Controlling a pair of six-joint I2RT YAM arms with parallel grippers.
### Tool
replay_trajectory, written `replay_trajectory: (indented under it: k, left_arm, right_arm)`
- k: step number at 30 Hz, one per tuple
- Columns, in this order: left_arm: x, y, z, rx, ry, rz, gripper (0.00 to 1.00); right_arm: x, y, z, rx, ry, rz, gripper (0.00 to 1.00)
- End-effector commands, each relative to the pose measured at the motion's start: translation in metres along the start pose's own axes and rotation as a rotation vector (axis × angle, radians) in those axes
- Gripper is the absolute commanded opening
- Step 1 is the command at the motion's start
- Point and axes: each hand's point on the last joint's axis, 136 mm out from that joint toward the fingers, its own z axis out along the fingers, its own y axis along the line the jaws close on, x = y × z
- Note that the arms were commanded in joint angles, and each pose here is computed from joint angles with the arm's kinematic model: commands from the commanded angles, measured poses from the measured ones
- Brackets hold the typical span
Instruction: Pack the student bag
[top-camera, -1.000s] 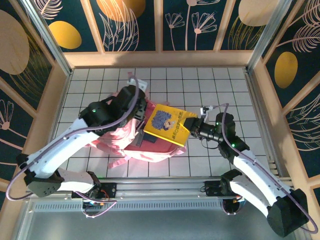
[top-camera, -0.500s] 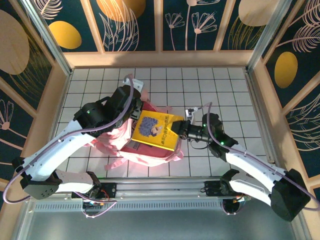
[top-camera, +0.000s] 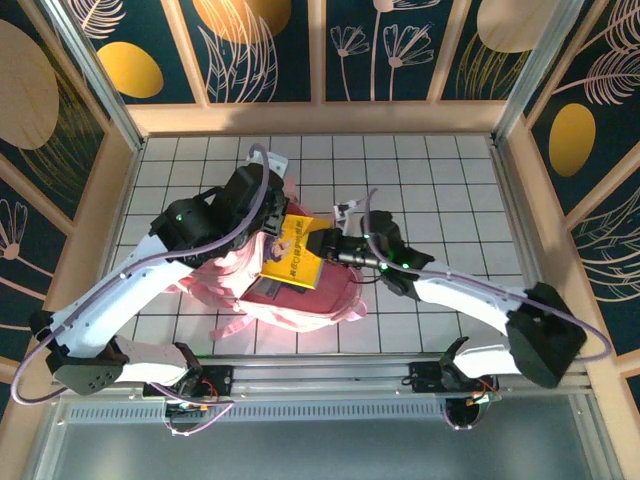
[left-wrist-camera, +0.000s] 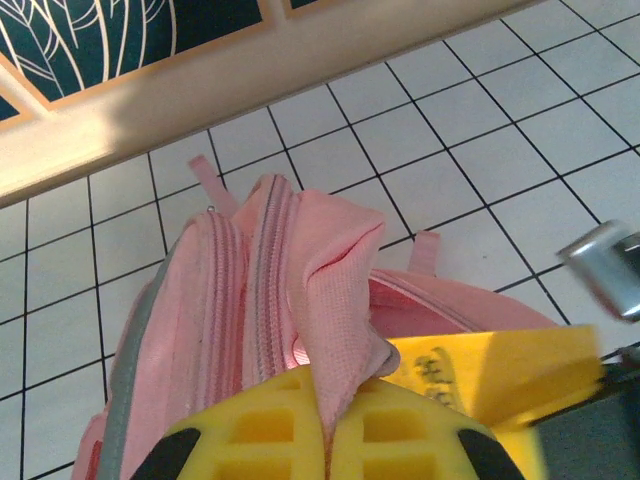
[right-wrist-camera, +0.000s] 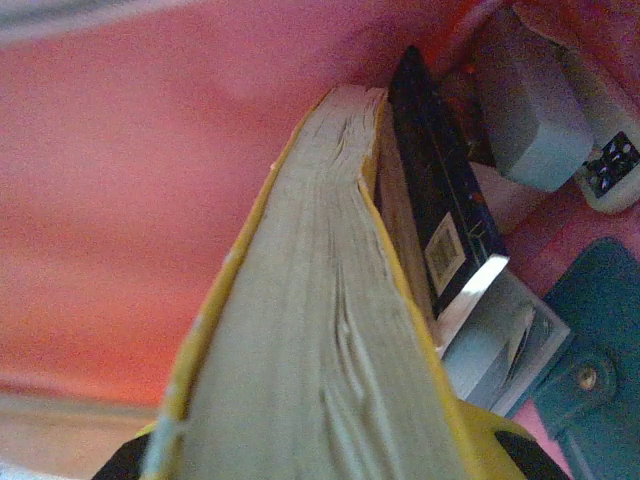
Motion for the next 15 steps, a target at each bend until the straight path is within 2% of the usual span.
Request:
replay_trajectory:
  k: [1,8,12,15]
  left_arm:
    - [-0.055,-0.002,-0.024,0.049,-0.179,-0.094,0.0]
    - [-0.073,-0.015,-0.025,0.106,-0.202,-0.096,0.0]
    - [-0.078,-0.016,-0.025,0.108,-0.21,-0.092,0.0]
    - [-0.076,-0.015,-0.021,0.099,-0.198,-0.091,0.0]
  right_arm:
    - [-0.025,0.028,0.022,-0.051,-0.126,-0.098,0.0]
    - [-0.03,0.032,0.091,-0.021,-0.207,-0.137,0.0]
    - [-0.028,0.028,0.135,-0.023,-0.194,-0.108,0.17]
    - [-0.027,0.013,0.156,-0.006,-0.176,-0.071,0.35]
